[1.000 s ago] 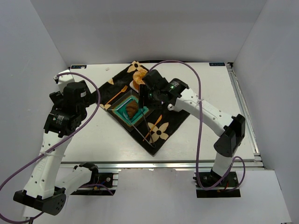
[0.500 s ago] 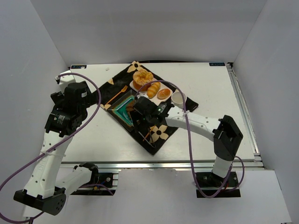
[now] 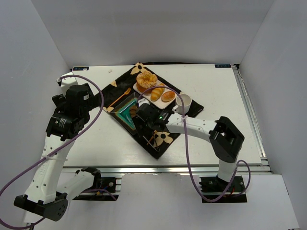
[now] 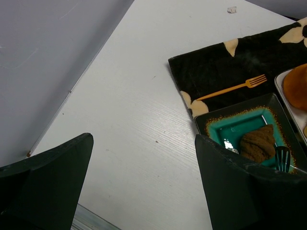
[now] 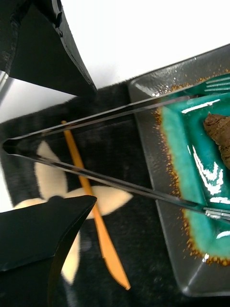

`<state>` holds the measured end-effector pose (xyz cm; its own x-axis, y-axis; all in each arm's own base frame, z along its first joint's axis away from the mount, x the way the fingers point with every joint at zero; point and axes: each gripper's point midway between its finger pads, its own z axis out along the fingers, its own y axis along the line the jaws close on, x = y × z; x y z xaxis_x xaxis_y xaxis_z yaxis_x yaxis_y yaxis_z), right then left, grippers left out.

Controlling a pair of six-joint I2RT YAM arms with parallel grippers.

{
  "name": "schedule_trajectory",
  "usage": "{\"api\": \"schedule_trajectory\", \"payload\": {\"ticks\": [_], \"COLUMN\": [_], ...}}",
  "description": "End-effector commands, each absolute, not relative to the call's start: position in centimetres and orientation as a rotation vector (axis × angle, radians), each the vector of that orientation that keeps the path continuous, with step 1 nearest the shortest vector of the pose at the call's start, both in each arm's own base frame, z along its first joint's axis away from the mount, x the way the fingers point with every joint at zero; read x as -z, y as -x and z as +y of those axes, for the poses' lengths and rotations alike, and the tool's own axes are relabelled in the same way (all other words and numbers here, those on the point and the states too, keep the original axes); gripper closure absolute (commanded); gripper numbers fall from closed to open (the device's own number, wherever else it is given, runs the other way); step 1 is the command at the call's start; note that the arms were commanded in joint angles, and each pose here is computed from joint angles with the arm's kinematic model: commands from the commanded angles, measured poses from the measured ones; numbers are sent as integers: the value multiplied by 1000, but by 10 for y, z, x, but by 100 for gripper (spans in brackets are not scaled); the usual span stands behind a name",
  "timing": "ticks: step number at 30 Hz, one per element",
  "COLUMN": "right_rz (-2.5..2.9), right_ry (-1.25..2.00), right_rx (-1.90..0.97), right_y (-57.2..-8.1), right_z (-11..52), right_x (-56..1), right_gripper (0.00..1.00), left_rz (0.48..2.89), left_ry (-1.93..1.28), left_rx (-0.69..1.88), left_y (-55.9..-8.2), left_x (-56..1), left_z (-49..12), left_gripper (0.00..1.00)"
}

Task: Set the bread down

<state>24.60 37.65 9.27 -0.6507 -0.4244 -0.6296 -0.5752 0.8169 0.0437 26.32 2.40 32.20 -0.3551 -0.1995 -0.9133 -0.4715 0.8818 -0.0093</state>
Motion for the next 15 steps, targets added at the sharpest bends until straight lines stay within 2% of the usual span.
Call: {"api": "schedule_trajectory", "payload": {"ticks": [1, 15], "right_rz": [2330, 2408], "right_ry": [744, 762], "right_rx": [-338, -262], "right_y": [-256, -254], "right_z": [393, 388], "right_x": [-96, -57], "right_gripper": [11, 11], "left_rz": [1926, 1931], "left_ry": [489, 490], "left_rx": [-296, -319], "left_y": [-261, -260], "left_x": [-326, -323], "left_z": [24, 26], "left_gripper": [2, 2]}}
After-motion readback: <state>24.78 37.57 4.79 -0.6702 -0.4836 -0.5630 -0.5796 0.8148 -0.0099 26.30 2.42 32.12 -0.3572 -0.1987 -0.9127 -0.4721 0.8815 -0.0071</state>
